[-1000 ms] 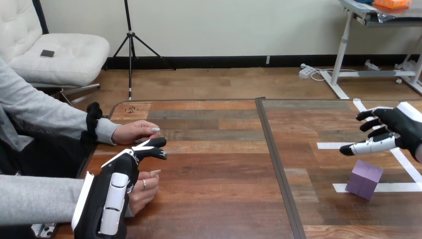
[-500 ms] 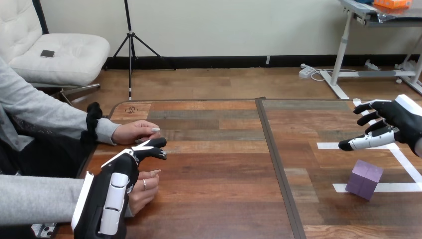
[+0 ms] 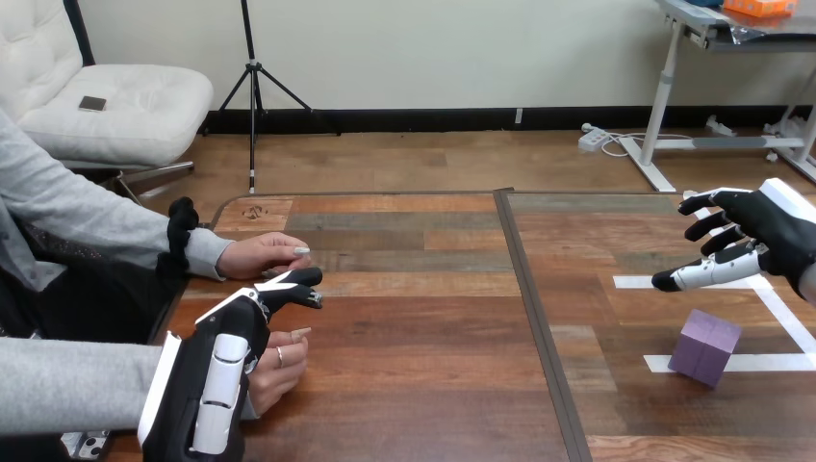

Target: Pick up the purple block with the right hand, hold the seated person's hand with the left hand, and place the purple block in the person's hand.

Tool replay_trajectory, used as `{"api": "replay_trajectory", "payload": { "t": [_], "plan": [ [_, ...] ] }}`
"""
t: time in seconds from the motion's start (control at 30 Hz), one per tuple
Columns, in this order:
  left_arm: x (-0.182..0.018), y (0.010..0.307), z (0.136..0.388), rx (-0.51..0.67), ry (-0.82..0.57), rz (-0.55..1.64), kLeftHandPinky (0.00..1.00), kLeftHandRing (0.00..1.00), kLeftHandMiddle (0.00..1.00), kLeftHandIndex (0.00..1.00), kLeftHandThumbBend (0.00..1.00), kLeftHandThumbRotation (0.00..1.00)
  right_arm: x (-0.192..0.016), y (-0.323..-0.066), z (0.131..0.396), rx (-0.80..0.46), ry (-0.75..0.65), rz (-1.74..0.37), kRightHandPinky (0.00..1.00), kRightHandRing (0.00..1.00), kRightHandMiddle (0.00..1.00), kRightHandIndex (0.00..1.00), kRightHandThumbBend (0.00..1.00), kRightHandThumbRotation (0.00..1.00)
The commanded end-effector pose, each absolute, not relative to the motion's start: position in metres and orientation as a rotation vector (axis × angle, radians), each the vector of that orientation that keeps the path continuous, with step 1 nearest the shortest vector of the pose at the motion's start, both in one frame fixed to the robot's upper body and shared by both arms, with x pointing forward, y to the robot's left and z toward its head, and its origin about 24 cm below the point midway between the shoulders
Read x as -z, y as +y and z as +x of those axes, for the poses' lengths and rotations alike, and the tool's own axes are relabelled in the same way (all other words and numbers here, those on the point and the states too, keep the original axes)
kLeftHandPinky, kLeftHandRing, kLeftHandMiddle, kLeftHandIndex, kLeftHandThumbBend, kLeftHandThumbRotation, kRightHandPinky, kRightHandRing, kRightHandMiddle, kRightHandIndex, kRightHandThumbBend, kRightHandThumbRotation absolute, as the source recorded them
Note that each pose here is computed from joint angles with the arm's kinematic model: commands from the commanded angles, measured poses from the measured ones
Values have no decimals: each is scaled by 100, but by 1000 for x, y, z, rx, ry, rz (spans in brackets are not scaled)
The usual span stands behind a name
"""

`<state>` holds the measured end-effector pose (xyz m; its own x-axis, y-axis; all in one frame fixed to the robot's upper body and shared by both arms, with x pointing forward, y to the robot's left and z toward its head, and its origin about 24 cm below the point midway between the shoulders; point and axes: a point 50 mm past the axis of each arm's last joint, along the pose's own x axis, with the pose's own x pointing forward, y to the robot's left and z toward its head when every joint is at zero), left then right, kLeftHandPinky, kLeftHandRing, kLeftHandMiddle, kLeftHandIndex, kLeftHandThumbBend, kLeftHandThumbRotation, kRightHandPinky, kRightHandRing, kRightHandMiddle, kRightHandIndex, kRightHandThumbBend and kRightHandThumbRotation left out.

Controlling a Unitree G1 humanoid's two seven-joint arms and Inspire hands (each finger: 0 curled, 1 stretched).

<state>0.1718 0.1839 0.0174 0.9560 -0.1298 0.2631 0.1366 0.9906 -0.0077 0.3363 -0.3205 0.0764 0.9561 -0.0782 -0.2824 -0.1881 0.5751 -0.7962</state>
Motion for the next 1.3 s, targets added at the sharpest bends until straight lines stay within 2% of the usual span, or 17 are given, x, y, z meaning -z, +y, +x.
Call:
{"api": "replay_trajectory", "payload": {
  "t": [0.0, 0.6, 1.27],
  "plan": [
    [-29, 184, 184, 150, -338, -13, 92, 84, 77, 57, 55, 100, -94, -322, 339, -60, 231, -1000, 65, 78, 80, 81, 100, 18],
    [-30, 185, 184, 156, -338, -16, 92, 85, 77, 57, 55, 100, -74, -321, 330, -110, 298, -1031, 76, 85, 86, 84, 100, 20],
    [-29, 186, 184, 157, -340, -11, 90, 85, 78, 56, 57, 100, -60, -324, 321, -131, 339, -1061, 74, 84, 86, 83, 100, 16]
  ]
}}
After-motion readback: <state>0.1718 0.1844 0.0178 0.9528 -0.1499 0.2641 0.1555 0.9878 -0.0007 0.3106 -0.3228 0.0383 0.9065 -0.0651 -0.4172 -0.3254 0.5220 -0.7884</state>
